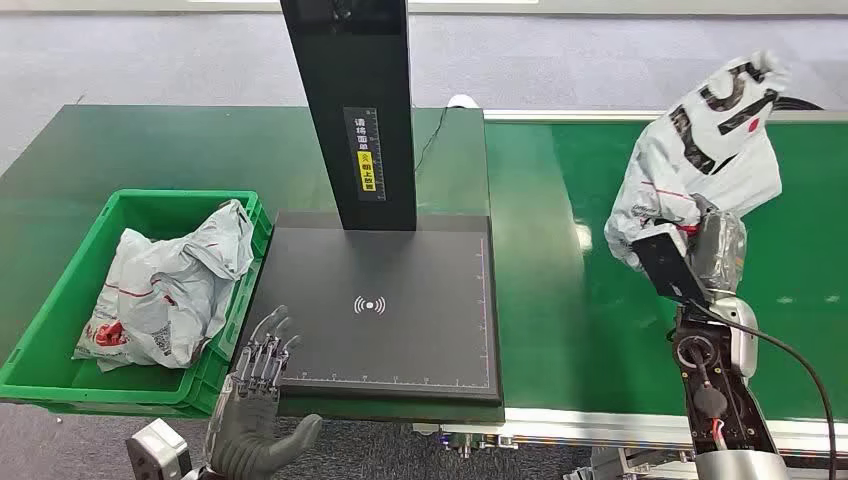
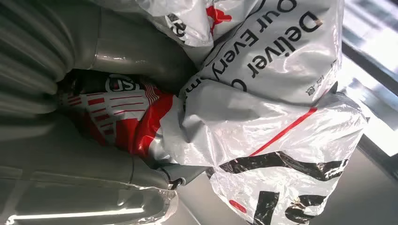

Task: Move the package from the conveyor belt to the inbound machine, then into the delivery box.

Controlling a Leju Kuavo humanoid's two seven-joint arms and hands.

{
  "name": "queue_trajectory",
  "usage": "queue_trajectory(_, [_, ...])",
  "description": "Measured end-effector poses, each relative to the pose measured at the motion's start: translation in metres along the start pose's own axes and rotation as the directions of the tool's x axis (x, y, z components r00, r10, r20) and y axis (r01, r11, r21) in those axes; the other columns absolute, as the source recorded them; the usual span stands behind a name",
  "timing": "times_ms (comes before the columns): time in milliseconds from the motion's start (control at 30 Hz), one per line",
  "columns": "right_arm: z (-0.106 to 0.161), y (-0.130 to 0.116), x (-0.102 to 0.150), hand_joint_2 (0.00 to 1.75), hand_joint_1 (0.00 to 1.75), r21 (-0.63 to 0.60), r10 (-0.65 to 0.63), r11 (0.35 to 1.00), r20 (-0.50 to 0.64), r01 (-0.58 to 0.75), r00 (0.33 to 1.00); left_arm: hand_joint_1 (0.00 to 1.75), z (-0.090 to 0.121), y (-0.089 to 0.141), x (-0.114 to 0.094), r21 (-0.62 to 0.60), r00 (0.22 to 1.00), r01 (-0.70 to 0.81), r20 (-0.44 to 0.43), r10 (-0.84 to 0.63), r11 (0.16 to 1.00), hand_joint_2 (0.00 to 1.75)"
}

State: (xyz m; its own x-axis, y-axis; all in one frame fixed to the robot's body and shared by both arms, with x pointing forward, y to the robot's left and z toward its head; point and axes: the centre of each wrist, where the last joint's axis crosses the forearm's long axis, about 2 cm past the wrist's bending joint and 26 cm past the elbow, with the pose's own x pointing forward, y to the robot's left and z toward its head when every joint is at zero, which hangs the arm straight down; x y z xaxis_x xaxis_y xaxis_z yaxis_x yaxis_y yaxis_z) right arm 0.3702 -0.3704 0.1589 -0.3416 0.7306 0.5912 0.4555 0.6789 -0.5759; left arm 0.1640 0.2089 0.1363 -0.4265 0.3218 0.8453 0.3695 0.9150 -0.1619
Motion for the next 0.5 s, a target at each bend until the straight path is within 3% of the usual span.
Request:
queue_trajectory(67, [-0.001,0.001,0.004,1.75,1.75,-0.018,-0.050,0.999,0.004,0.050,0.999,0.00,-0.001,0.000,0.000,0.000,1.000,-0.001,0.004,0.001,1.000,1.75])
queue_trajectory(200, [-0.001,0.012,0.026,1.75,1.75,-0.017,-0.272,0.962,0.006,0.272,0.962,0.00,-0.005,0.002,-0.002,-0.002,1.000,-0.006,0.014,0.006,1.000,1.75])
queue_trajectory(333, [0.003,0.034,0.048,1.75,1.75,0.135,-0.454,0.881,-0.023,0.453,0.891,0.00,-0.008,0.003,-0.004,-0.019,1.000,-0.009,0.016,0.009,1.000,1.75])
queue_trajectory(500, [0.017,0.075,0.084,1.75,1.75,0.392,-0.581,0.734,-0.063,0.555,0.812,0.00,-0.011,0.002,-0.009,-0.058,1.000,-0.021,0.009,0.022,0.998,1.75])
